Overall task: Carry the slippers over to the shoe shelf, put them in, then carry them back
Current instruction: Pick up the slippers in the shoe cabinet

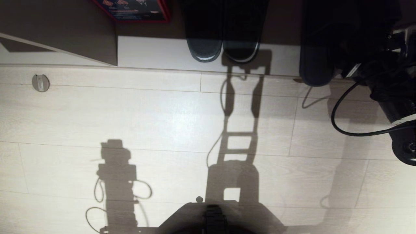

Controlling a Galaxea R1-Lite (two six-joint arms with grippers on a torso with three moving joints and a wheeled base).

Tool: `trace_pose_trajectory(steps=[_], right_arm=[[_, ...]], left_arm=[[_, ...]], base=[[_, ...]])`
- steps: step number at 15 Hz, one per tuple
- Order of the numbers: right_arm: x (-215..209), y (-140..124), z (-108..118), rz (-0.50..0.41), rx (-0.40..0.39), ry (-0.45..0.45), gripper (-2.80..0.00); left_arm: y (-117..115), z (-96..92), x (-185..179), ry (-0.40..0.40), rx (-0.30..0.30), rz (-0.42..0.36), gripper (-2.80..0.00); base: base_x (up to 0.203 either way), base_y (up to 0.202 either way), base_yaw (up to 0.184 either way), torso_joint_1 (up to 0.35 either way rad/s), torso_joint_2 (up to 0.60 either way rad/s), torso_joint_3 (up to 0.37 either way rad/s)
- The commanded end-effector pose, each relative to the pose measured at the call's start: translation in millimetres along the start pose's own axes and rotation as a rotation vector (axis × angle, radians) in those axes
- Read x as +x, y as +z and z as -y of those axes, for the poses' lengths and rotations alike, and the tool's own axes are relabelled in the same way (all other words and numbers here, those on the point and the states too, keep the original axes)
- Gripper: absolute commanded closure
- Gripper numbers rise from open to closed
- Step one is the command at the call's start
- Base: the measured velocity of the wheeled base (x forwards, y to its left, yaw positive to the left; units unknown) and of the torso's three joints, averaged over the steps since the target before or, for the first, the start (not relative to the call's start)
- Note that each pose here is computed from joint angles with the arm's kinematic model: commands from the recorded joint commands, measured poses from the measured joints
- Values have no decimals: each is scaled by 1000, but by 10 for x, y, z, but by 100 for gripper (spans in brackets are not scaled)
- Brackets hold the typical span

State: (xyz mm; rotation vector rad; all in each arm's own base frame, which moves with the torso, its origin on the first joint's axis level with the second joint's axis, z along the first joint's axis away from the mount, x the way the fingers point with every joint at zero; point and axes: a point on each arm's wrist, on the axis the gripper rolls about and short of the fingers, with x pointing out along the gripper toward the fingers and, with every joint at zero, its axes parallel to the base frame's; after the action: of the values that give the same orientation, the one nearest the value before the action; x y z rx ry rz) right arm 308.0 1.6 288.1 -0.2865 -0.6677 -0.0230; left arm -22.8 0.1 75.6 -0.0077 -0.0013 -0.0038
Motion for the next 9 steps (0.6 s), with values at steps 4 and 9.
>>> trace_pose_trajectory(steps=[4, 9], right_arm=[[432, -170, -99, 100, 51, -14, -280], [699, -371, -187, 154, 80, -23, -280]], left_arm=[[-4, 0, 1, 1, -2, -1, 0], [-4, 0, 1, -1, 0, -1, 0]], base=[[0, 0, 0, 0, 0, 0], [0, 0, 0, 0, 0, 0]])
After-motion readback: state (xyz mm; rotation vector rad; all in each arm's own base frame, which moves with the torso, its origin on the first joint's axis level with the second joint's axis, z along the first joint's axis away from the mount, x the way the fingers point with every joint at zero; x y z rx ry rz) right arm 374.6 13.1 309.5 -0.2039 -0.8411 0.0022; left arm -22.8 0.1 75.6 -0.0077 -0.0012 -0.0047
